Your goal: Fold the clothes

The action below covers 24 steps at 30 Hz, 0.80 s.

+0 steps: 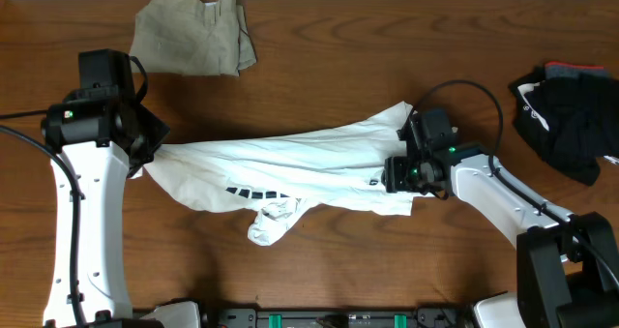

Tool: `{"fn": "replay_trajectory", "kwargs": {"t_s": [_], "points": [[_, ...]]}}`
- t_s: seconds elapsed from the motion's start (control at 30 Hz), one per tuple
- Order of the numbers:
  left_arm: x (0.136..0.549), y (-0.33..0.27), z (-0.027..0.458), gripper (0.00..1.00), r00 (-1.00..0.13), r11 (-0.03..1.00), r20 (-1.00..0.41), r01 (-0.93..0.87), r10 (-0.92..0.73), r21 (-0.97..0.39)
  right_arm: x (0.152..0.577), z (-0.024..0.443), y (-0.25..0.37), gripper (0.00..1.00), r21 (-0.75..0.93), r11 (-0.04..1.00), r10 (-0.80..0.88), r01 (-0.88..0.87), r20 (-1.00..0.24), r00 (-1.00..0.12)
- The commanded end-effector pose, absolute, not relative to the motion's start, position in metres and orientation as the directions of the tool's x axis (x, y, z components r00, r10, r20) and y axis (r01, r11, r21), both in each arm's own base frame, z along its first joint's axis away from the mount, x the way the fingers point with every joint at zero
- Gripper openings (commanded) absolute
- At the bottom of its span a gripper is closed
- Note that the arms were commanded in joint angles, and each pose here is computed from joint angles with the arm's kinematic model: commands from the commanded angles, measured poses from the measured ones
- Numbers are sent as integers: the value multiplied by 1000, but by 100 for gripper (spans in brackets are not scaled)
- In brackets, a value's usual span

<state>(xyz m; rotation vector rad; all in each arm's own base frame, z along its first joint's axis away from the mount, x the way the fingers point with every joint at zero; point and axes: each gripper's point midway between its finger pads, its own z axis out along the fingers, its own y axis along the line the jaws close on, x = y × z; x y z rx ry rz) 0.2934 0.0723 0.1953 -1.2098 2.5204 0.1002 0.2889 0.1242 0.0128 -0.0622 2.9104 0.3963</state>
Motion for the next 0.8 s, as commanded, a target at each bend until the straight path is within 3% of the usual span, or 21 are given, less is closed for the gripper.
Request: {"fn": "replay_trajectory", "kwargs": {"t_s": [0.0,0.13,0.47,0.57,0.77], "points": [[292,77,196,6,-568,624,-345,-779,-747,-69,286,17,136,64,312,946,-18,-83,-207,-978],[292,77,196,6,-569,624,-344,-778,-747,-68,285,18,140,60,340,938,5,-62,-193,-981],[290,77,196,6,-581,633,-339,-772,-740,-59,282,20,146,19,379,923,4,-65,-178,-984],[289,76,195,6,-588,639,-337,-767,-735,-55,283,22,146,2,382,923,18,-52,-179,-984],[291,67,197,6,-626,679,-314,-729,-714,-90,290,45,148,1,402,914,47,-50,-228,-973]]}}
